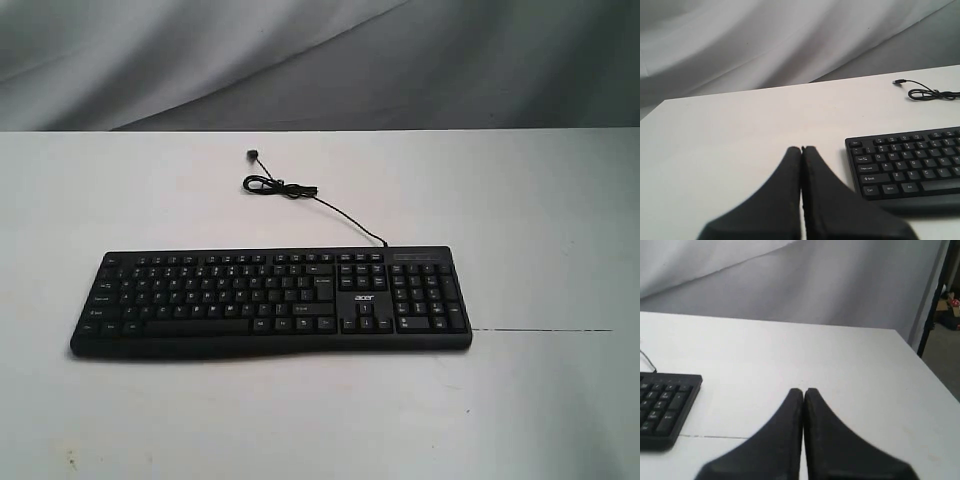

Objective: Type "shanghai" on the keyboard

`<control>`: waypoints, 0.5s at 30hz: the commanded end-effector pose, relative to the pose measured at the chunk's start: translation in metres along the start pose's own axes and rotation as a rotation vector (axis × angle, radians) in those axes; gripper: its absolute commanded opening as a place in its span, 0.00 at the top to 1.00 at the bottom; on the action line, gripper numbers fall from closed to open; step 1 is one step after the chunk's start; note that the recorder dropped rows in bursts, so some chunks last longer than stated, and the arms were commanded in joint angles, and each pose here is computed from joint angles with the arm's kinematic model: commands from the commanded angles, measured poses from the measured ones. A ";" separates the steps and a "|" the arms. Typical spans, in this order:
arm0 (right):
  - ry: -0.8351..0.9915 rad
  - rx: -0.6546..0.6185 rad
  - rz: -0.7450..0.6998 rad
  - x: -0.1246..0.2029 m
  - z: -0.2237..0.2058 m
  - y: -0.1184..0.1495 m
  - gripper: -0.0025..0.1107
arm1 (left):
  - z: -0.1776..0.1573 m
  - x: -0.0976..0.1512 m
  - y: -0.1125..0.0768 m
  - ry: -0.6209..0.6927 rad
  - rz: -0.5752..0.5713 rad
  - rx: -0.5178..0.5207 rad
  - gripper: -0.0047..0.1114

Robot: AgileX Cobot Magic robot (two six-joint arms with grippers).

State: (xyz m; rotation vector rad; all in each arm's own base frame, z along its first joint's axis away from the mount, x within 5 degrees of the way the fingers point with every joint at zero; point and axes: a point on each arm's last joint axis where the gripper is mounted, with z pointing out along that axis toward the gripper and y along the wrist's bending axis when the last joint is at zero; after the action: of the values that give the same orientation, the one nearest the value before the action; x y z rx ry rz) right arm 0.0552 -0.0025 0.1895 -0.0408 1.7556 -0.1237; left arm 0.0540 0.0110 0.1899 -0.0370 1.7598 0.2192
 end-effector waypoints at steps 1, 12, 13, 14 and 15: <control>0.055 -0.051 -0.016 0.006 0.000 0.003 0.98 | 0.000 0.000 -0.001 -0.011 -0.005 0.008 0.96; 0.052 -0.079 -0.005 0.006 -0.001 0.005 0.98 | 0.000 0.000 -0.001 -0.011 -0.005 0.008 0.96; 0.052 -0.079 -0.005 0.006 -0.001 0.005 0.98 | 0.000 0.000 -0.001 -0.011 -0.005 0.008 0.96; 0.052 -0.079 -0.005 0.006 -0.001 0.005 0.98 | 0.000 0.000 -0.001 -0.011 -0.005 0.008 0.96; 0.052 -0.079 -0.004 0.006 -0.001 0.005 0.98 | 0.000 0.000 -0.001 -0.011 -0.005 0.008 0.96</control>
State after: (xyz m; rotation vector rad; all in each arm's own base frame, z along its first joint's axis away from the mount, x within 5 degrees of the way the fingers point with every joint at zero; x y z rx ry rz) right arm 0.0541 0.0016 0.1841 -0.1032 1.8132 -0.0673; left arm 0.0540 0.0110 0.1899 -0.0370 1.7598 0.2192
